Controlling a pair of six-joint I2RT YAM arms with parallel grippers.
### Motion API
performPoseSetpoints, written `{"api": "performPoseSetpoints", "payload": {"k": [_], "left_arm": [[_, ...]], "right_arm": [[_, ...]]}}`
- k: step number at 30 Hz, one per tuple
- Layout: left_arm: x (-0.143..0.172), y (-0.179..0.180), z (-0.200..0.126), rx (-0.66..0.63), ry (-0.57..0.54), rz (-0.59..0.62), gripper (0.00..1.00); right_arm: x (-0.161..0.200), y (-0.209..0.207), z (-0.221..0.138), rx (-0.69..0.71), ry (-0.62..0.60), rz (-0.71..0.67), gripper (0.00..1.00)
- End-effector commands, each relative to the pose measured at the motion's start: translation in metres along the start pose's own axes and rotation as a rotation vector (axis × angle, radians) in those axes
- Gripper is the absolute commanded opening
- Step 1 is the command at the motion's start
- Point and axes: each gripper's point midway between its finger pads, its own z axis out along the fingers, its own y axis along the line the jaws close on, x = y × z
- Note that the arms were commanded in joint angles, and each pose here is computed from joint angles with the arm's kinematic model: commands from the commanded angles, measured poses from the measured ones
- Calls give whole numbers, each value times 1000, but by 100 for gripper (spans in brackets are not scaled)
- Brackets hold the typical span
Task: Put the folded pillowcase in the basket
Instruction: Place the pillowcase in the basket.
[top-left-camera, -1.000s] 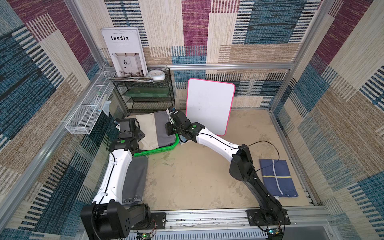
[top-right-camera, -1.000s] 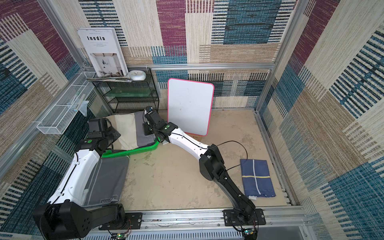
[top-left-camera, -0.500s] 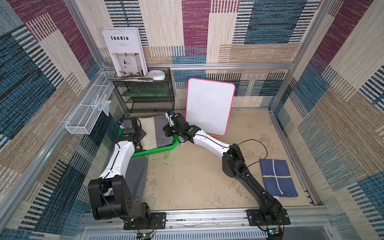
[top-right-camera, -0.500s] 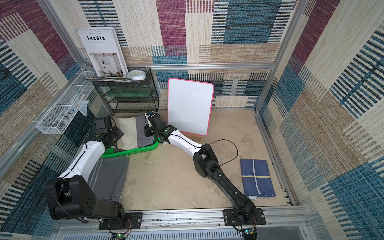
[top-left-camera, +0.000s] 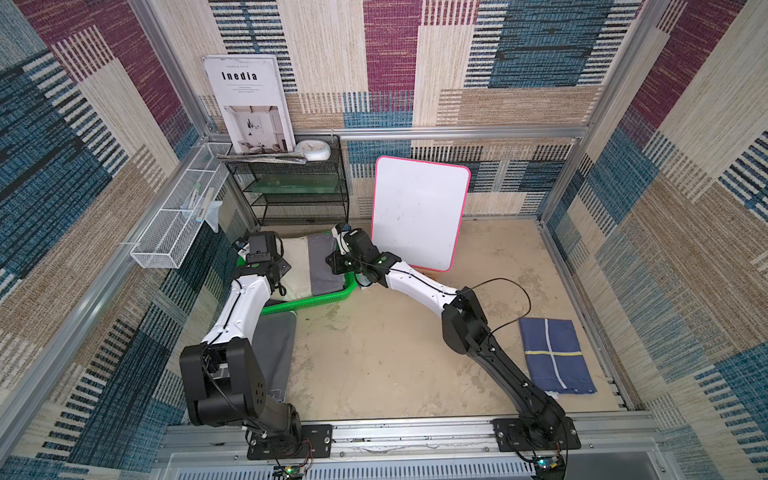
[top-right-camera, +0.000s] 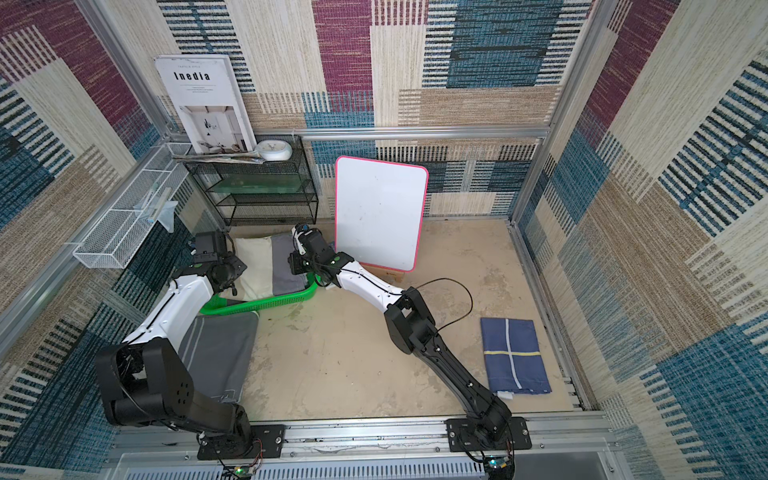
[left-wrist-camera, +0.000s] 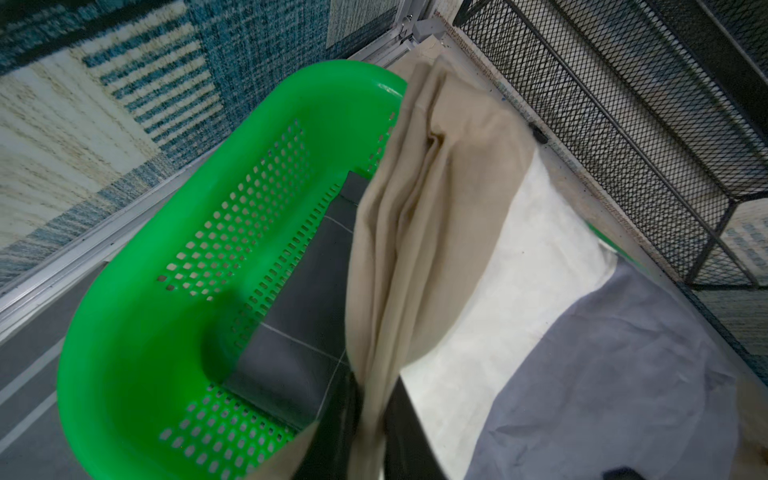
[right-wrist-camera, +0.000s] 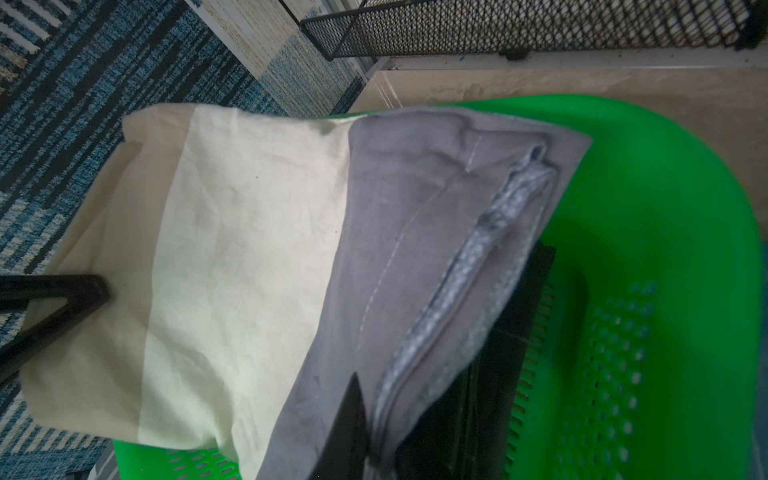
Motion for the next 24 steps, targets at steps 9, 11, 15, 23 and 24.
{"api": "performPoseSetpoints", "payload": {"k": [9,11,15,23,24], "left_arm": [[5,-20,-34,37,17,48,75],[6,-24,-46,69,7,47,75],[20,-31,-72,130,-1,62,76],[98,-54,-126,275,18,235,77],[108,-51,-130,280,26,250,77]], "right_arm": [[-40,23,-36,8,-67,-44,67],[-42,30,-46,5,-69,-45,68],[-44,44,-72,-4,-63,-61,69],[-16,31,-160,124,-75,-79,71],[-10,26,-175,141,-80,-73,72]]}}
